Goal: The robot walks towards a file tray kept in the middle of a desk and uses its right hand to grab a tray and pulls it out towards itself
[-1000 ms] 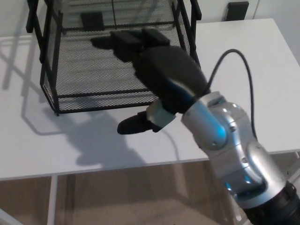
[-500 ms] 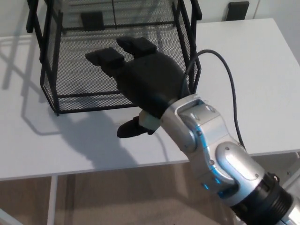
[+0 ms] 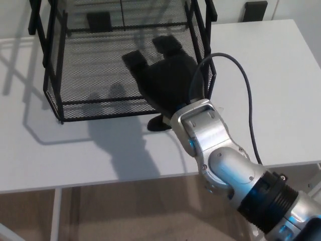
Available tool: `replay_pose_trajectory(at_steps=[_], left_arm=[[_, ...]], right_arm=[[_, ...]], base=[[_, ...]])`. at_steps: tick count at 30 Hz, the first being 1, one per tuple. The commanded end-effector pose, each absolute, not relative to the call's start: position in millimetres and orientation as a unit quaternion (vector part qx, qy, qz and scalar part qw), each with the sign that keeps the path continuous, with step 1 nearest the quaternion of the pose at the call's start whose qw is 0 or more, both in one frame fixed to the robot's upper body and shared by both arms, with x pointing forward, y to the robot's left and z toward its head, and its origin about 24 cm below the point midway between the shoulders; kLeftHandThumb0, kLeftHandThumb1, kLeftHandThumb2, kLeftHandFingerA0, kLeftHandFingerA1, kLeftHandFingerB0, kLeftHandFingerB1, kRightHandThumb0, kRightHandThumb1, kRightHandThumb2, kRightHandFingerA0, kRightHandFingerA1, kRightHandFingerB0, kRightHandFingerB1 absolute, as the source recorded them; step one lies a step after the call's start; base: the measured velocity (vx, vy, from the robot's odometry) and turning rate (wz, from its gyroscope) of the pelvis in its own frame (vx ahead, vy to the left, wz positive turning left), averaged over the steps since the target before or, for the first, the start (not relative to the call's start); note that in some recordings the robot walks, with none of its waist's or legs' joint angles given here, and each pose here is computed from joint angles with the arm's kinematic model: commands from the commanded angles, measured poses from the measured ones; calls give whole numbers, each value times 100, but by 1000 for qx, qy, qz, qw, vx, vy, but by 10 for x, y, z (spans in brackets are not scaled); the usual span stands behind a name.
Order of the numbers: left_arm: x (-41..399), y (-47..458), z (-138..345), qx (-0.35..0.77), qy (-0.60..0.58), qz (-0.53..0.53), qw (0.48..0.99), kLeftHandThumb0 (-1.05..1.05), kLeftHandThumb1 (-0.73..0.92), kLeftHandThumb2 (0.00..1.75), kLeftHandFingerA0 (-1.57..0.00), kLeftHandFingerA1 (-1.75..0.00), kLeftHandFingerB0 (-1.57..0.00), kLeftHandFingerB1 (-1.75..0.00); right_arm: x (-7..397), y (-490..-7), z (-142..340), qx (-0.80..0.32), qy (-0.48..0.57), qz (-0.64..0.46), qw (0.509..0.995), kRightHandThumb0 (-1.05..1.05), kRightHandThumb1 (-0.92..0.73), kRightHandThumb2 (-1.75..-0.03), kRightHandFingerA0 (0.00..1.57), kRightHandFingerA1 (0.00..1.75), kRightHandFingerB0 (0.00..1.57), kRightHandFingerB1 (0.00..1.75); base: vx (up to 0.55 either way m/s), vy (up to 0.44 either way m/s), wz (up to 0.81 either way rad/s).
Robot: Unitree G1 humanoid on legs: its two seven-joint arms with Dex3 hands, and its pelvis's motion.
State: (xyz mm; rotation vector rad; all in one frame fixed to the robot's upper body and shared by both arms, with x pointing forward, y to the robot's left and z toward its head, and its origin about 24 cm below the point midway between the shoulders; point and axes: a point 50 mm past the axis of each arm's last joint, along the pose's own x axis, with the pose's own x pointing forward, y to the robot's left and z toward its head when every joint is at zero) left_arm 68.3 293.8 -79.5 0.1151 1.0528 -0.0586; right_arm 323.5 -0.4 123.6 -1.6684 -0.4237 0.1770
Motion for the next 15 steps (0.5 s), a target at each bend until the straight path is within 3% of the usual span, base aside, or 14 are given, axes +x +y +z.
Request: replay_pose_trajectory(at_steps=[1, 15], left_arm=[[729, 3002, -712, 117, 479, -51, 868, -16, 47, 88, -31, -56, -15, -47], [755, 3004, -709, 128, 477, -69, 867, -15, 47, 88, -30, -55, -14, -47]], right_arm=[[3300, -72, 1359, -758, -207, -29, 619, -100, -39, -73, 0, 41, 7, 54], [3201, 14, 1080, -737, -163, 28, 655, -95, -31, -65, 0, 54, 7, 60]], base=[[0, 0, 0], [0, 0, 0]])
